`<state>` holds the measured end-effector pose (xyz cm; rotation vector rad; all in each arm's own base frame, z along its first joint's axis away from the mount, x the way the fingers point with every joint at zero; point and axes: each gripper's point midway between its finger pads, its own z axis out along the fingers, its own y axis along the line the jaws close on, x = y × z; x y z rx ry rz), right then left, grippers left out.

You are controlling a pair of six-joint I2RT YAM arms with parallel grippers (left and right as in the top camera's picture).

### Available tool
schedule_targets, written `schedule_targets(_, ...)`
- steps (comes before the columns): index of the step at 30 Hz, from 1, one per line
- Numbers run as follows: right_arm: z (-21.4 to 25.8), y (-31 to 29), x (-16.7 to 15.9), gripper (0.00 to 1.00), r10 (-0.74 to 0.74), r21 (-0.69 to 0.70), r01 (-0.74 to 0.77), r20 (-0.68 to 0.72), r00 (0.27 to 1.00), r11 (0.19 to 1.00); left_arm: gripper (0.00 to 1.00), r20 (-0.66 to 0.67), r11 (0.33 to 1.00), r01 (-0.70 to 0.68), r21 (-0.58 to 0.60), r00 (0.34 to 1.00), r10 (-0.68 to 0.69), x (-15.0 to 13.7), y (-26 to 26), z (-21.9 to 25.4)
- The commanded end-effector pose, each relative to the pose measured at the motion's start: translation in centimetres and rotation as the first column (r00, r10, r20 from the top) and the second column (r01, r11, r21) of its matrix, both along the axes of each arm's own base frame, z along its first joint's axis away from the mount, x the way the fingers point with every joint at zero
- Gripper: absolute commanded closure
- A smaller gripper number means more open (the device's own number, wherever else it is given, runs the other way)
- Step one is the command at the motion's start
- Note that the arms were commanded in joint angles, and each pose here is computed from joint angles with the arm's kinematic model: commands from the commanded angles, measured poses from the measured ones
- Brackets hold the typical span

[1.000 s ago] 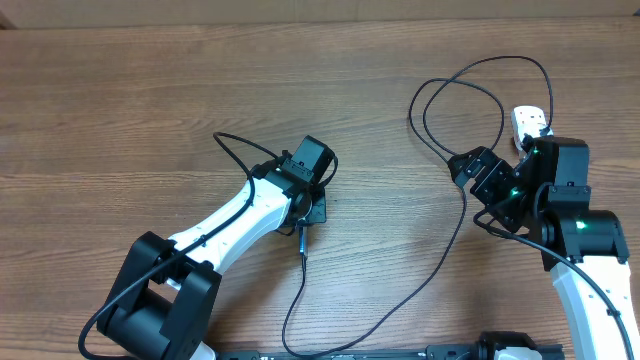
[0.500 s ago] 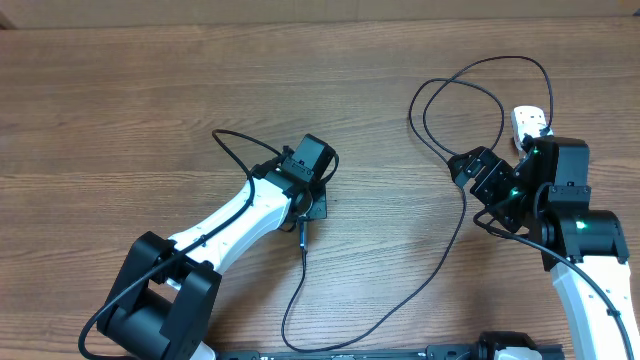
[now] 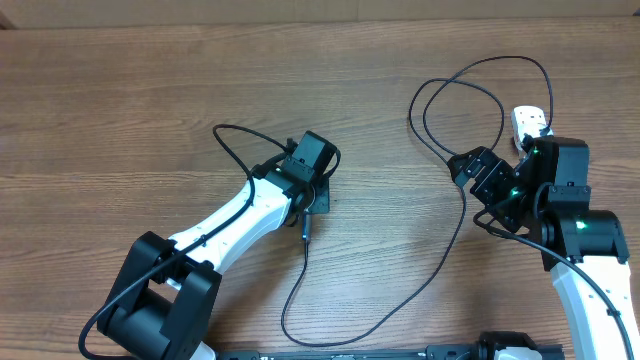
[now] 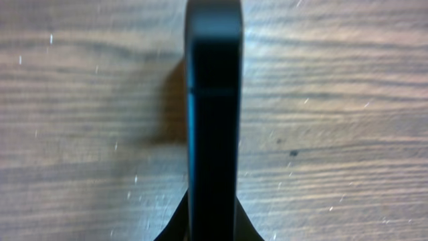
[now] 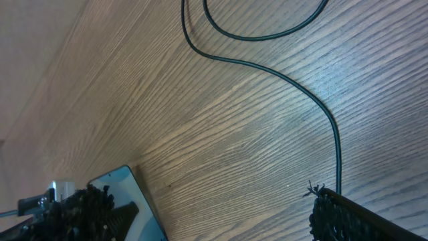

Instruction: Plug charger to phone and switch on socket

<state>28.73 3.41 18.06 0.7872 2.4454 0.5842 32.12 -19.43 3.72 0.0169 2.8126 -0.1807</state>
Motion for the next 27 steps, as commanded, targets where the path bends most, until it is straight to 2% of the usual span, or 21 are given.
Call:
schedule_targets(1,1.0,-0.3,0.3,0.00,-0.001,-0.018,0.002,0.033,0.999,1.000,0.96,0.050,0.999,0.006,0.036,0.999,-0.008,1.1,0.5,0.0)
schedule_targets(7,1.0,-0.3,0.3,0.00,-0.001,-0.018,0.002,0.033,0.999,1.000,0.96,0.044,0.999,0.038,0.015,0.998,-0.039,1.8,0.5,0.8)
schedule_targets(17,1.0,-0.3,0.3,0.00,-0.001,-0.018,0.002,0.033,0.999,1.000,0.96,-0.040,0.998,0.022,-0.066,0.999,-0.025,2.8,1.1,5.2)
schedule_targets(27,1.0,-0.3,0.3,0.00,-0.001,-0.018,0.002,0.033,0.999,1.000,0.96,-0.126,0.999,0.040,-0.021,0.991,-0.042,1.2,0.9,3.1)
